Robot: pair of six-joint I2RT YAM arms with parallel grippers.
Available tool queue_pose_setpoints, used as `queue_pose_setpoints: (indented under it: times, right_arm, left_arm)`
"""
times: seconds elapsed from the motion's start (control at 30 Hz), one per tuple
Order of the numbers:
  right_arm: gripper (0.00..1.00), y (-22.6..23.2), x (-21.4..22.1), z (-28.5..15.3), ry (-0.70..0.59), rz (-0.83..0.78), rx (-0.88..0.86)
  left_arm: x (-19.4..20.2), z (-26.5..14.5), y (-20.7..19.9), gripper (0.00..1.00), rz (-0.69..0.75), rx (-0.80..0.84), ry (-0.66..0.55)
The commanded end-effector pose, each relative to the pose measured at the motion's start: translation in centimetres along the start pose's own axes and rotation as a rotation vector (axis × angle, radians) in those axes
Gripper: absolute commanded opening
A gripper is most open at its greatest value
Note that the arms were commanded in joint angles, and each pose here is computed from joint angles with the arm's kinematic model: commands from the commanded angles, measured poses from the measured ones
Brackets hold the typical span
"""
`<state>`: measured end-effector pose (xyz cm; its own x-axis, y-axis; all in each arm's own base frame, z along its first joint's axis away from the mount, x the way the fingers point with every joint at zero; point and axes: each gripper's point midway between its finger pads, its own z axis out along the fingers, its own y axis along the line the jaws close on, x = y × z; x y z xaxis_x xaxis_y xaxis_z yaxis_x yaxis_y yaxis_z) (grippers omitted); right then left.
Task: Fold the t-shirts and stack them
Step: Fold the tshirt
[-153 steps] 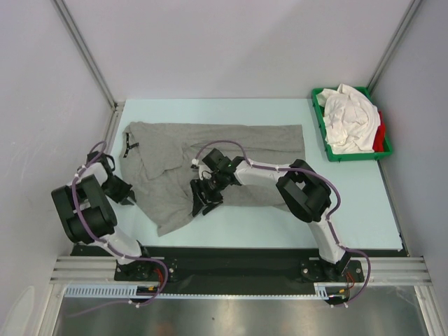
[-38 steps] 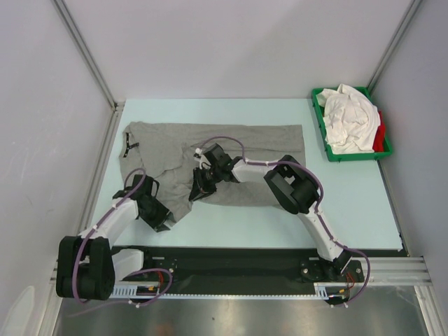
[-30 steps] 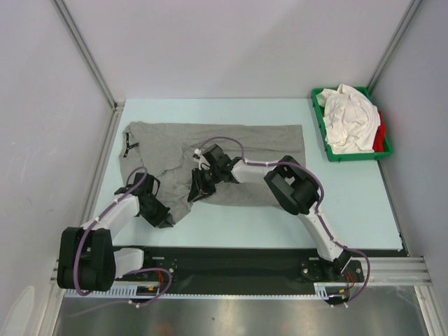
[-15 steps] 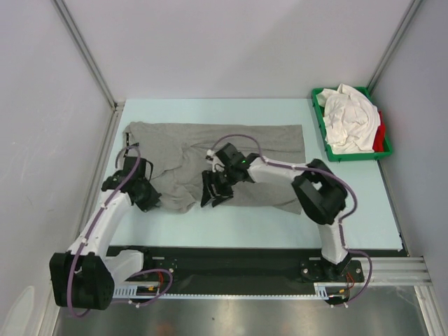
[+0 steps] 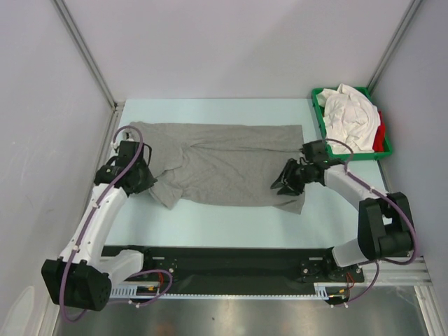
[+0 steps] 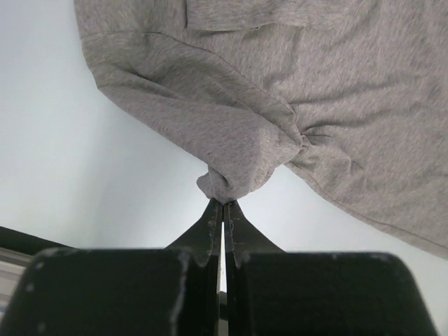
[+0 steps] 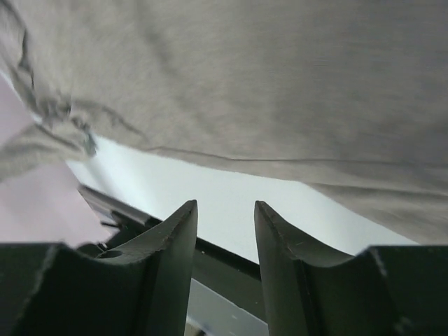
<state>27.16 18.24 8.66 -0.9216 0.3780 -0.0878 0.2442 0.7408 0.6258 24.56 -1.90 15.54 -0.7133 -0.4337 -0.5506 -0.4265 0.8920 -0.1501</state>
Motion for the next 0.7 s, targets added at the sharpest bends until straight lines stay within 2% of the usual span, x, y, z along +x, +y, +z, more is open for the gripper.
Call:
queue_pose_setpoints:
  times: [0.0, 0.07, 0.23, 0.5, 0.67]
  right_arm:
    - [0.42, -4.0, -0.9, -1.9, -0.054, 0.118, 0.061]
    - [0.39, -6.7, -1.6, -2.6, -0.070, 0.166, 0.100]
    - [0.31, -10.2, -1.5, -3.5, -0.043, 0.176, 0.185]
    - [0.45, -13.8, -2.1, -3.6, -0.058, 0.168, 0.263]
    - [0.45, -14.5, -3.8, -3.0, -0.060, 0.126, 0.288]
  left_arm:
    - [-1.6, -0.2, -0.8, 0.00, 0.091, 0.019, -0.048]
    - [-1.2, 0.1, -1.0, 0.00, 0.105, 0.025, -0.037]
    - [-0.9, 0.2, -1.9, 0.00, 0.134, 0.052, -0.026]
    - [-1.2, 0.4, -2.3, 0.00, 0.133, 0.058, -0.021]
    - [-1.3, 0.2, -1.9, 0.00, 0.125, 0.039, -0.030]
